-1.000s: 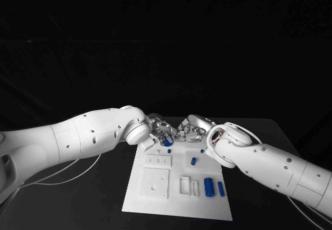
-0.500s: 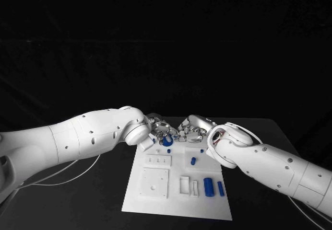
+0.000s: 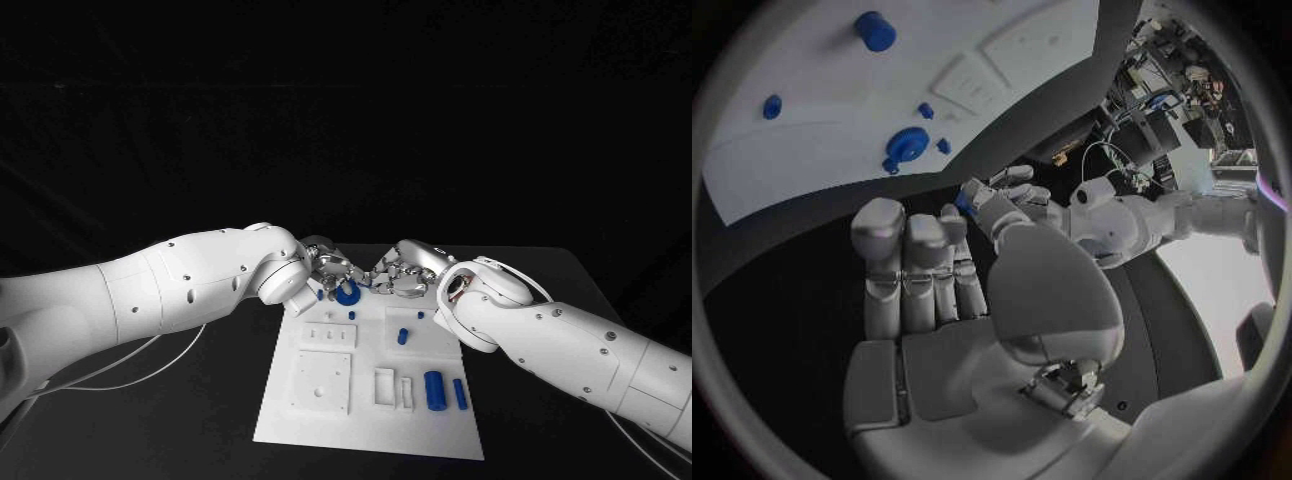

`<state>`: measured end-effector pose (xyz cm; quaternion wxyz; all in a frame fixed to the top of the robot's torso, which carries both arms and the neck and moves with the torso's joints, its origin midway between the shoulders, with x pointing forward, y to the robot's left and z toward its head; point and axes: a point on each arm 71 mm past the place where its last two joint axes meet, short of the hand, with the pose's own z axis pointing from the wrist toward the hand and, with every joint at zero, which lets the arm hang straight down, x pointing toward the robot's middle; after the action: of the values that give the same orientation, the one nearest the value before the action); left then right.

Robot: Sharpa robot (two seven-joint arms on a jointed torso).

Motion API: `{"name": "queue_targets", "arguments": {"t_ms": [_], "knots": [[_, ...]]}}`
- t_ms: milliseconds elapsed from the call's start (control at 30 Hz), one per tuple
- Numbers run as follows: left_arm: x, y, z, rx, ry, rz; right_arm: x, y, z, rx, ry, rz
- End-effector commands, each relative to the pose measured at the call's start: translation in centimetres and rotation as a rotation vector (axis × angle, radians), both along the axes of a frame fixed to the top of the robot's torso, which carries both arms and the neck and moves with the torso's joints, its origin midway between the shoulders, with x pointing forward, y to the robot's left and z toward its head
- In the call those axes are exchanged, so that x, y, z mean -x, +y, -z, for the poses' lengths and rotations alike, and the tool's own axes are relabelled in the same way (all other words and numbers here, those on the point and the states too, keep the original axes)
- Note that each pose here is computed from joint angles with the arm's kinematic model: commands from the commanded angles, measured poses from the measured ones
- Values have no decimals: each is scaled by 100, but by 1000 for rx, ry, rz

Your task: Assemble the parts on the task board

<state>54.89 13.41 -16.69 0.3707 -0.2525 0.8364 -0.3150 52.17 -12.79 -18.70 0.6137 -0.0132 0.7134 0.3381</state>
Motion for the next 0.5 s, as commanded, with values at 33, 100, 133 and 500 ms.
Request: {"name": "queue_targets", "arguments": {"t_ms": [33, 100, 133, 500], "knots": [[-4, -6, -11, 4, -22, -6, 9, 1, -12, -13, -19, -6], [-3, -4, -8, 4, -22, -7, 10, -3, -11, -14, -21, -5], [-3, -4, -6, 4, -21, -7, 9, -4, -10, -14, -21, -4], [-3, -4, 4, 11, -20, -12, 12, 11, 39, -9, -7, -8]]}}
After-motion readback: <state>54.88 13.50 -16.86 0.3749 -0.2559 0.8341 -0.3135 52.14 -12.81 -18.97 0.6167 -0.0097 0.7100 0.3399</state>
